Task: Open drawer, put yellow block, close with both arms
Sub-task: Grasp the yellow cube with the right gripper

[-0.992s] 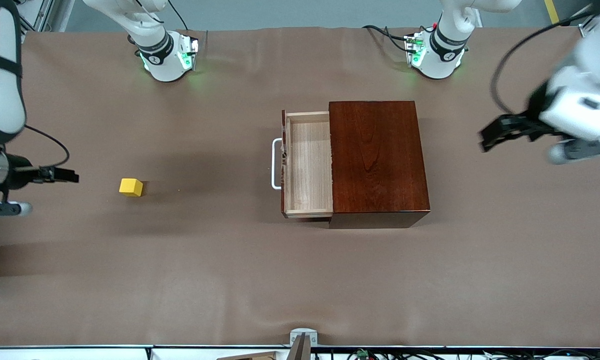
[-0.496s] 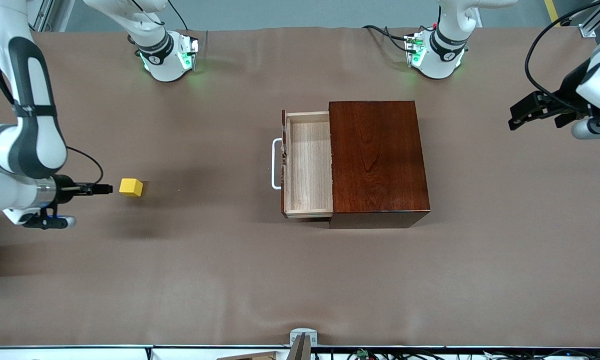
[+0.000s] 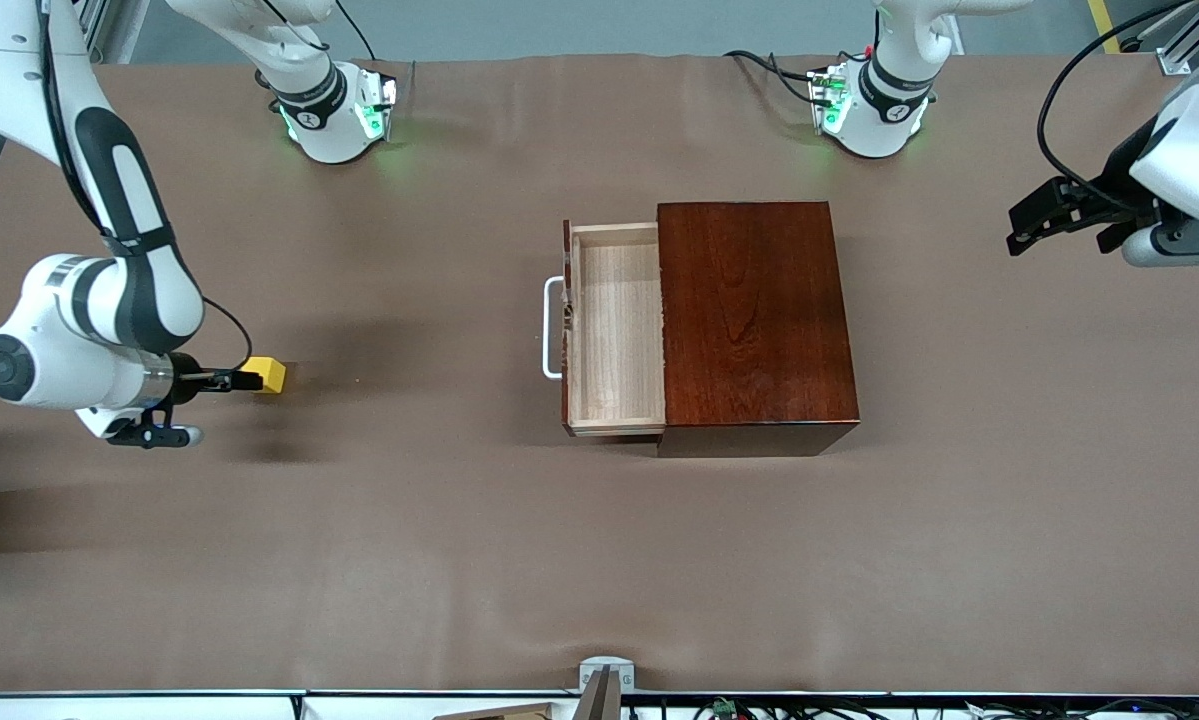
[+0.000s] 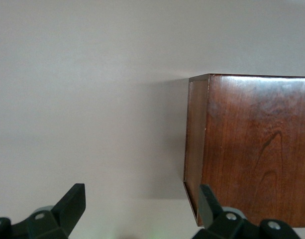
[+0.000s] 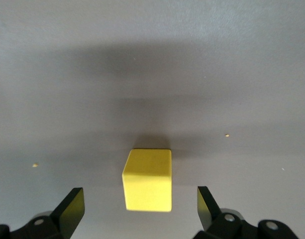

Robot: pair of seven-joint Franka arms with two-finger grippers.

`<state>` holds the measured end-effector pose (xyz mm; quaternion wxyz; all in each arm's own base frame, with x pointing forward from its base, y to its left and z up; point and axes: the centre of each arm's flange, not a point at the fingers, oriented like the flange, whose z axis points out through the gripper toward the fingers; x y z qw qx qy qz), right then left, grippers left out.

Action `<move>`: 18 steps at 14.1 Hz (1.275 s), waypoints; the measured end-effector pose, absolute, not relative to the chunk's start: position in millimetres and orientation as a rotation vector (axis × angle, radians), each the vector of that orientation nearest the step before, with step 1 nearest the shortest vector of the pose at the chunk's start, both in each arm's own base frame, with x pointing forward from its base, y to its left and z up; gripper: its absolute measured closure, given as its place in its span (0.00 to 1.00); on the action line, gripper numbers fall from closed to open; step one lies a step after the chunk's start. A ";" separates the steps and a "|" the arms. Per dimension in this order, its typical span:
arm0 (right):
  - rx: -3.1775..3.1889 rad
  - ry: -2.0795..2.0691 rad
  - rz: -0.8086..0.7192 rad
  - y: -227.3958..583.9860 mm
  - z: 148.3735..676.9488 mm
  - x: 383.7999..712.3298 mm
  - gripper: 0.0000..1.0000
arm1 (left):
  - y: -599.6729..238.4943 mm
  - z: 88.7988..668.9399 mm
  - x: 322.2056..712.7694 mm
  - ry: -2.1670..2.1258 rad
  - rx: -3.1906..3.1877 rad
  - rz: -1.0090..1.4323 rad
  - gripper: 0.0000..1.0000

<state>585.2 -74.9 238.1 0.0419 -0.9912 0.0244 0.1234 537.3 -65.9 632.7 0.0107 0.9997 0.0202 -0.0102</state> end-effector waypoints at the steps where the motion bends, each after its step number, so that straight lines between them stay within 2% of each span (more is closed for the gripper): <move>1: -3.038 0.076 0.364 -74.7 230.5 580.7 0.00 | -65.3 629.0 539.3 0.064 3.120 -0.042 0.00; 6: -3.058 0.073 0.306 -68.5 198.4 558.3 0.00 | -82.6 626.7 539.8 -0.066 3.119 -0.036 0.00; 8: -3.061 0.053 0.311 -61.2 190.4 551.5 0.16 | -88.6 626.9 539.1 -0.113 3.117 -0.032 0.00; 10: -3.063 0.034 0.311 -58.1 189.6 551.0 0.40 | -91.8 627.1 538.7 -0.186 3.113 -0.030 0.00; 11: -3.063 0.011 0.308 -58.4 190.8 551.2 0.44 | -96.5 627.1 537.9 -0.213 3.112 -0.029 0.00; 15: -3.032 -0.055 0.407 -58.7 195.9 546.9 0.44 | -108.0 627.0 535.7 -0.247 3.110 -0.030 0.00; 18: -3.005 0.027 0.527 -44.8 232.5 556.0 0.44 | -107.8 625.8 535.6 -0.247 3.110 -0.035 0.00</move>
